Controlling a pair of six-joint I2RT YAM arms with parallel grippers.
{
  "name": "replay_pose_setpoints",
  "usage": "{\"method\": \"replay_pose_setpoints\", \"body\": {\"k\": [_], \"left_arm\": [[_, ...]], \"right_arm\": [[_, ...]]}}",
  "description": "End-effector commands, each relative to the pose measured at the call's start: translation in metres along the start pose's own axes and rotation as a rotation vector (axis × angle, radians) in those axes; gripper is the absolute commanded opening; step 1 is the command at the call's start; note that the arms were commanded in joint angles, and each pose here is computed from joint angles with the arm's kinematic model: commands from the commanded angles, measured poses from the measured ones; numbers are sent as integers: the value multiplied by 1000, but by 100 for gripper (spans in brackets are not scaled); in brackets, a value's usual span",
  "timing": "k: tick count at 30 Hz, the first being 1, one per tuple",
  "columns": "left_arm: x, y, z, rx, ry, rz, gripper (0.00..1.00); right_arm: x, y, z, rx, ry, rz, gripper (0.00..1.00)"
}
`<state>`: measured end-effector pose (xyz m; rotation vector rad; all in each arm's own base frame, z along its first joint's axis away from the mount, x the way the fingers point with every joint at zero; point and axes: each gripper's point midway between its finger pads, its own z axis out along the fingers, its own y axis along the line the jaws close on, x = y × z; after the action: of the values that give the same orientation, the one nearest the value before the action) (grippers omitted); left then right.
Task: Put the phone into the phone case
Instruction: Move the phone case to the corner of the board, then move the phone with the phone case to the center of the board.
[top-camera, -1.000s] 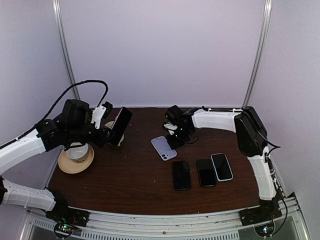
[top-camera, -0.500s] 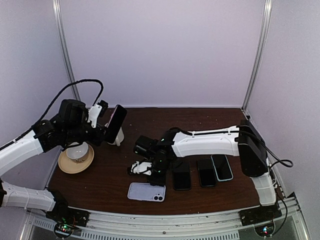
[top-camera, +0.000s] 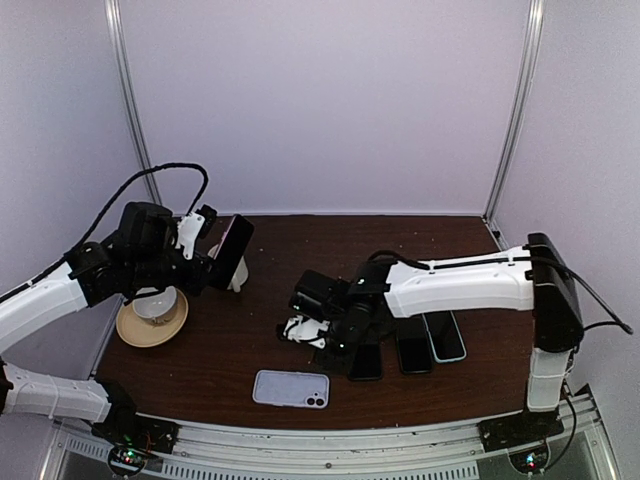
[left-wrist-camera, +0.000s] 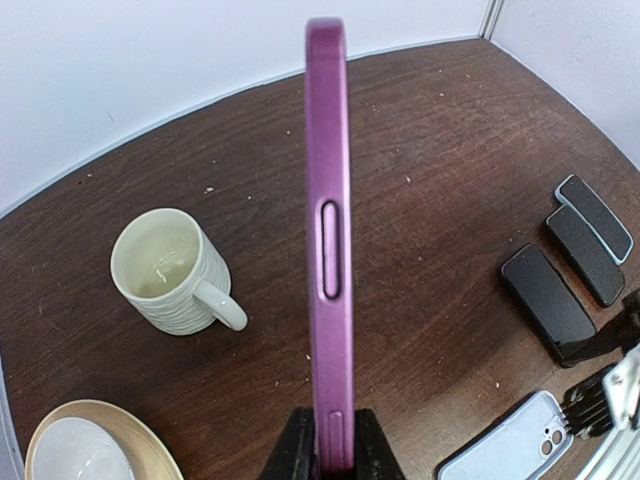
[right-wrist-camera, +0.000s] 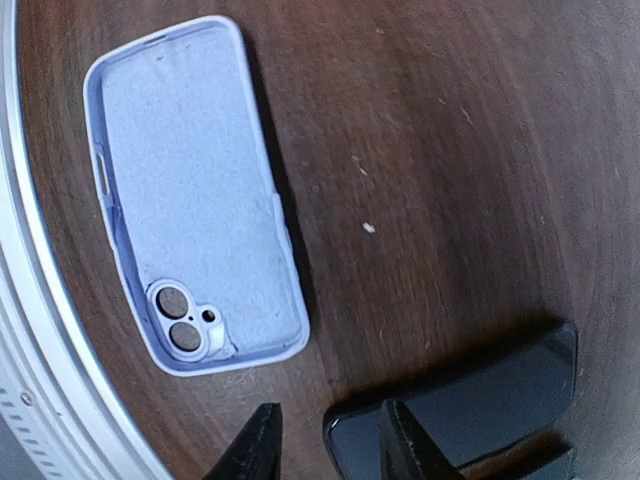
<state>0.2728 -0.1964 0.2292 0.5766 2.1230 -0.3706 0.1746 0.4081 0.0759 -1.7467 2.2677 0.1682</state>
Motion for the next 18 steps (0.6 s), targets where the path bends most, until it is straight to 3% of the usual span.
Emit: {"method": "replay_pose_setpoints", "body": {"k": [1,7,12,18], "left_arm": [[-25,-1,-8,10,-105,12,0],[-23,-2,-6,18,-99,11,0],[-22,-2,-4,17,-94,10,0],[-21,-1,-2,11,-89,14,0]], "right_arm": [[30,-3,-10,36,-17,337,34],[91,9,12,23,23,631,25],[112,0,29,89,97,725,21],[124,-44,39,201,159,841,17]]}}
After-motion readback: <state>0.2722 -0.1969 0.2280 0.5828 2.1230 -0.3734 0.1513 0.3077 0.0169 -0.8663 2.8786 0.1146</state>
